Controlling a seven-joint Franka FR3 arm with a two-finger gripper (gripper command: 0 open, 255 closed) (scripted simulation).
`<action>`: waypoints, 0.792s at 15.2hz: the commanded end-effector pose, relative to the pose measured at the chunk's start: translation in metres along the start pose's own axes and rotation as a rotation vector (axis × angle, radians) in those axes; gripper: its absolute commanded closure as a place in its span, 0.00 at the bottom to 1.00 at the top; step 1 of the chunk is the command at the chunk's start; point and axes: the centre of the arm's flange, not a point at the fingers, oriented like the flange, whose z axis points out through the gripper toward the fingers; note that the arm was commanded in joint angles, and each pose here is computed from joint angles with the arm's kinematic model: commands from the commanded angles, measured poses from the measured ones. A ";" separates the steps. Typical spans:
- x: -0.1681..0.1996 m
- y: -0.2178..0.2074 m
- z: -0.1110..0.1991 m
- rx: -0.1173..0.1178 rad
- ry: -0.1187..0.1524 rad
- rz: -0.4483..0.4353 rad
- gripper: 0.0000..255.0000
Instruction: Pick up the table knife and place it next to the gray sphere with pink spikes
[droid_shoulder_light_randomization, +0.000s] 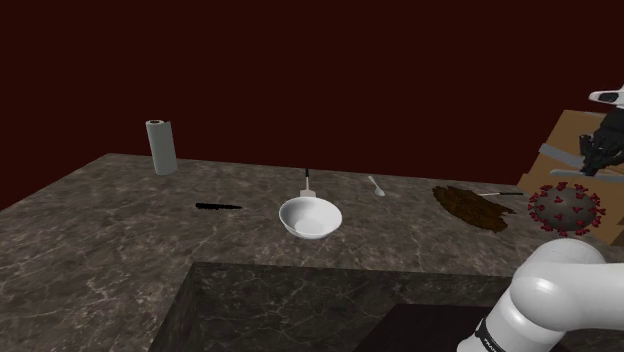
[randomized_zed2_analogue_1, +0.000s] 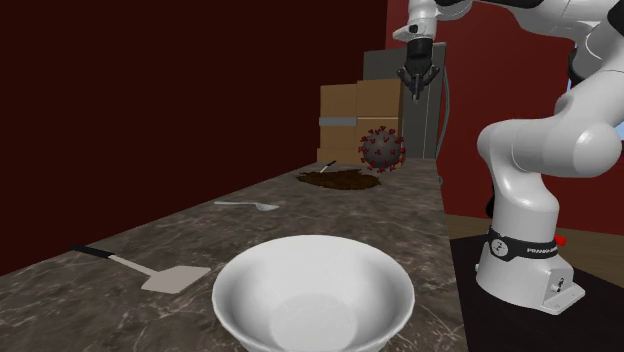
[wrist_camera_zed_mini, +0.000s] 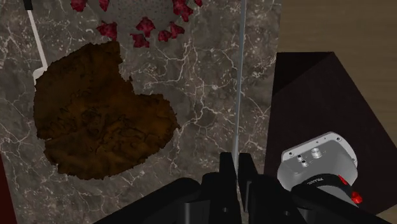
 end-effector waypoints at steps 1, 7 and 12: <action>-0.023 -0.010 -0.001 0.001 0.000 -0.001 1.00; -0.052 -0.023 0.018 0.001 0.000 -0.001 1.00; -0.053 -0.024 0.045 0.001 0.000 -0.001 1.00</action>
